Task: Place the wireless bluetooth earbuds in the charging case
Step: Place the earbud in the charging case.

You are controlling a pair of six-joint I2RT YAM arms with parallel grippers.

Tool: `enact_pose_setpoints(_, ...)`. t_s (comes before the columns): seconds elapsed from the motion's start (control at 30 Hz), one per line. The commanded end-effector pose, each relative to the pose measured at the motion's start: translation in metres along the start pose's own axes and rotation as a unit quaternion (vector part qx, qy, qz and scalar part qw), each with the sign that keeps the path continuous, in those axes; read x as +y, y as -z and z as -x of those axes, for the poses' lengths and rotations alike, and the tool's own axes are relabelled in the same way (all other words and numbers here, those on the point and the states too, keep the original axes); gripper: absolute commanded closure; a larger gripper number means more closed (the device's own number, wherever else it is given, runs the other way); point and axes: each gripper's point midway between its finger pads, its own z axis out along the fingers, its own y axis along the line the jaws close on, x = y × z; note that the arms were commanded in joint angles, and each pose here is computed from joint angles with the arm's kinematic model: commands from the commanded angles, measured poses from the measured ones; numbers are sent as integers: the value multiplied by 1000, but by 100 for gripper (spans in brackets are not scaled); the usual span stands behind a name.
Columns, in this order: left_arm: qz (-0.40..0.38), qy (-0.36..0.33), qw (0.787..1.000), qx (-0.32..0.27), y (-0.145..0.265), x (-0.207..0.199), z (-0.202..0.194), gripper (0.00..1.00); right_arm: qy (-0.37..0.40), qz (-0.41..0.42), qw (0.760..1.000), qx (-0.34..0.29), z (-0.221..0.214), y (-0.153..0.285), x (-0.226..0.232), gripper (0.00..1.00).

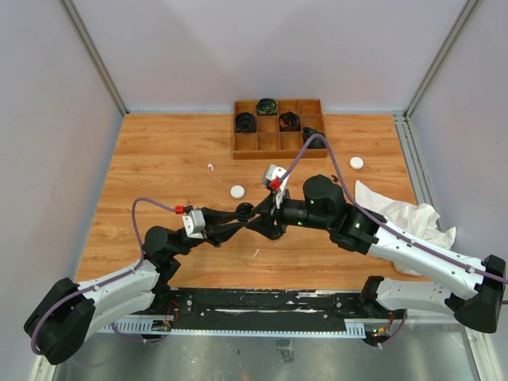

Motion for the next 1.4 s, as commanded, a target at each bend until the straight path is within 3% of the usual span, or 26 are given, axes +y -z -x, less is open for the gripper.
enact_pose_setpoints(0.0,-23,-7,1000,-20,-7,-5,17,100,0,15,1000,-3,13,-4,3,52)
enact_pose_setpoints(0.93,-12,20,1000,-21,-11,-1,18,100,-38,88,994,53,4,-16,24,58)
enact_pose_setpoints(1.37,11,27,999,-22,-10,6,17,100,-51,2,998,47,2,-2,0,56)
